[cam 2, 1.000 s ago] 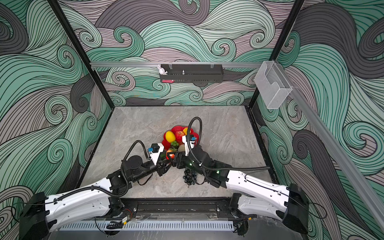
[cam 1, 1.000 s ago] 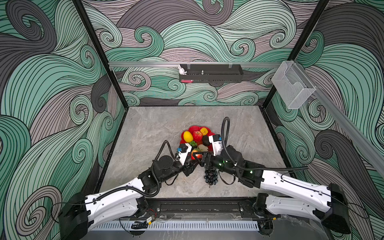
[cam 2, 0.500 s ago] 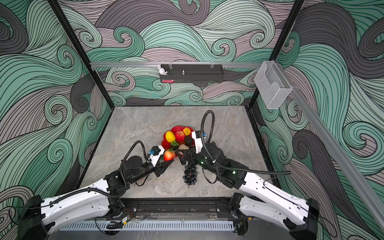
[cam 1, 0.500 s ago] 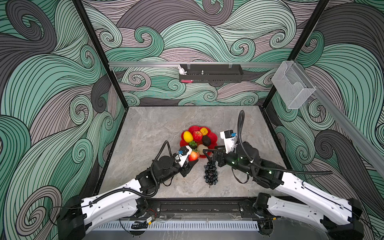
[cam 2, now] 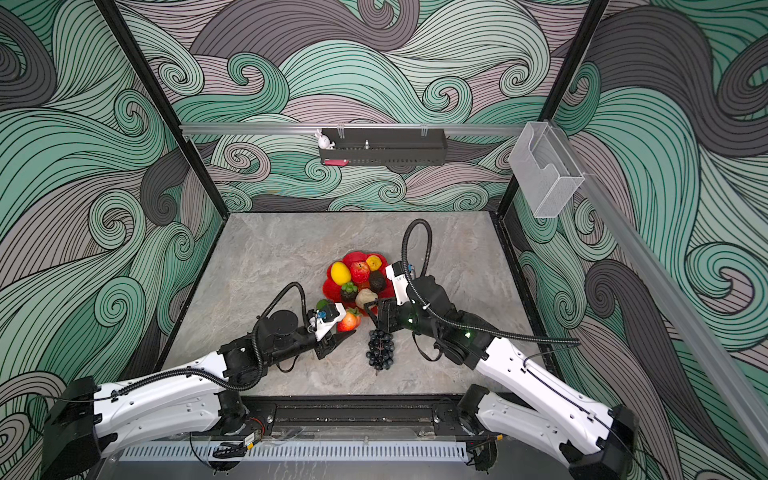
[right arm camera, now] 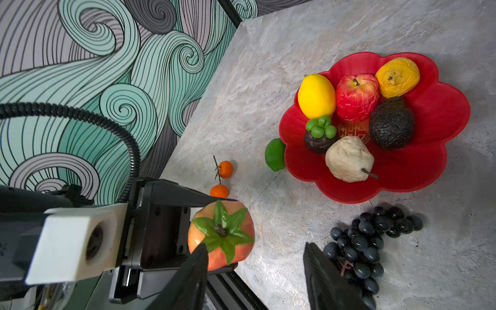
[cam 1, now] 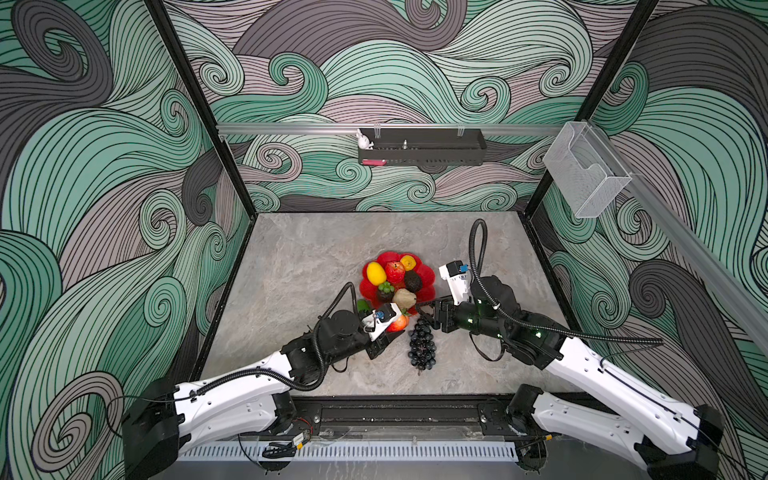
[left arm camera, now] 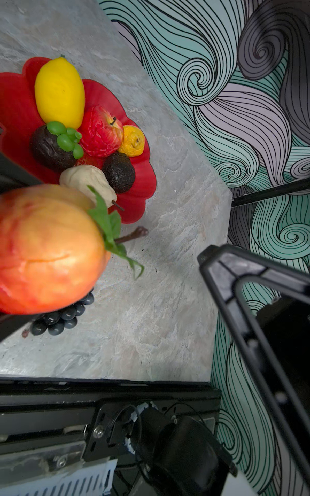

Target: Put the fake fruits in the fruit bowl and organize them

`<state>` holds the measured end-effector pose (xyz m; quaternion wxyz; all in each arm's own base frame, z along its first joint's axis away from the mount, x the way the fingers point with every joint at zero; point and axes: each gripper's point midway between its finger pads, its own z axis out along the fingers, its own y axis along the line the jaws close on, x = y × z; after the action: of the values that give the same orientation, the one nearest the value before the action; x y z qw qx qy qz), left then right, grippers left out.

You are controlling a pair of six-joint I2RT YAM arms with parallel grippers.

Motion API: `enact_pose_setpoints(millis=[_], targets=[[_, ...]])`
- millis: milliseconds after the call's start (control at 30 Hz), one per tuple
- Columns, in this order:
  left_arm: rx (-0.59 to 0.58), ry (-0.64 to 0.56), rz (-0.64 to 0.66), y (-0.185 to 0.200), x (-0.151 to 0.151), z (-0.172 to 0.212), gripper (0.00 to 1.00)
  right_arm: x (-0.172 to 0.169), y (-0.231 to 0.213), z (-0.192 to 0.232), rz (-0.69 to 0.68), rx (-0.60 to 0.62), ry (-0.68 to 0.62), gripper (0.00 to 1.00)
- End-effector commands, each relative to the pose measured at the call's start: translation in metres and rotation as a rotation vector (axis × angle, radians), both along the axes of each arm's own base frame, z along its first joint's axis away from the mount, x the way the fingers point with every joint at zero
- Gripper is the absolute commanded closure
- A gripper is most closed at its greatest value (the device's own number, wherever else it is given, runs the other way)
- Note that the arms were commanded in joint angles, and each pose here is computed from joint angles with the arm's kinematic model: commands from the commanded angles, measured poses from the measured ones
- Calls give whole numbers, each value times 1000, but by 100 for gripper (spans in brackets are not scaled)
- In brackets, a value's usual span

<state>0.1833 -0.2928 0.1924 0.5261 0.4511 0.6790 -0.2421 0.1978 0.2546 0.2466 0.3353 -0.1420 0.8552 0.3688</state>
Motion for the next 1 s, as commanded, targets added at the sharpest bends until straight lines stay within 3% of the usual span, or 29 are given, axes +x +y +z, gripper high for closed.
enact_pose_setpoints(millis=[0,267,967], targets=[[26,-61,-38,-9,-2,11,60,-5,4,5,32,9,31,48],[72,-74,-57,-17,-6,1,60,-6,7,-12,39,-22,87,61],[82,-79,-49,-19,-5,-2,60,-15,16,-37,69,-84,135,71]])
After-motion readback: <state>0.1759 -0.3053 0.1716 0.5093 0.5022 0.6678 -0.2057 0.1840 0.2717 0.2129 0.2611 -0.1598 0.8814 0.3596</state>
